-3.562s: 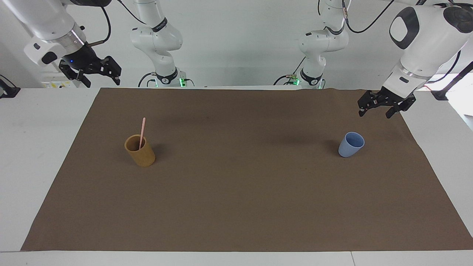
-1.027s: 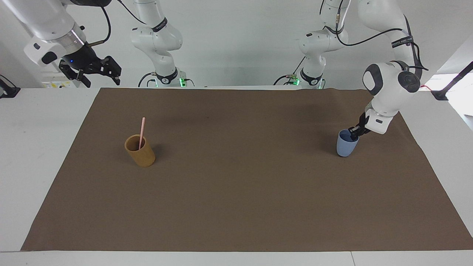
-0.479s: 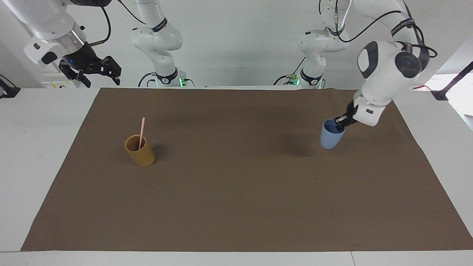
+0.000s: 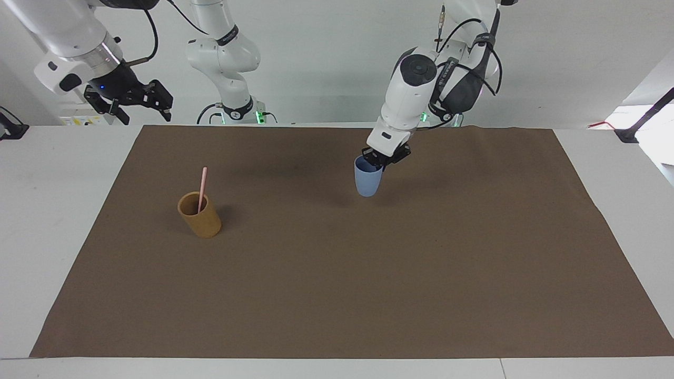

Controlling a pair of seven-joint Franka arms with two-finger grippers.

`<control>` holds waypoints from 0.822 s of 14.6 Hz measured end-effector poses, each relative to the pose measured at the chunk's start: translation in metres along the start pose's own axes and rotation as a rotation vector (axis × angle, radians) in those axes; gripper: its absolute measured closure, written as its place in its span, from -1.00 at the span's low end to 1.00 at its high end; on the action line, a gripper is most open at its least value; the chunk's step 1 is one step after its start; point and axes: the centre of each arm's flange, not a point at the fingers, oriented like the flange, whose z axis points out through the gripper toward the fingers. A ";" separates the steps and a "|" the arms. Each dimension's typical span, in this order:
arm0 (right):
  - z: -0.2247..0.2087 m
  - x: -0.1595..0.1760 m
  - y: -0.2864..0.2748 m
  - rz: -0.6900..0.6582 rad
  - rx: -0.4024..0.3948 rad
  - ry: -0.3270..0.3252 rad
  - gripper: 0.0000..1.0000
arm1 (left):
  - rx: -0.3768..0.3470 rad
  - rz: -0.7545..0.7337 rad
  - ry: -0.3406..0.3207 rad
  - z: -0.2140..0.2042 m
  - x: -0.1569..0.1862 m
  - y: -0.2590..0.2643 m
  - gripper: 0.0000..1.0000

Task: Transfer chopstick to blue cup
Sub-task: 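Carry the blue cup to the table center and release it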

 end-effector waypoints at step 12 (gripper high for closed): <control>0.000 0.000 0.000 0.000 0.000 0.000 -1.00 | -0.041 -0.066 -0.094 0.096 -0.009 0.030 0.13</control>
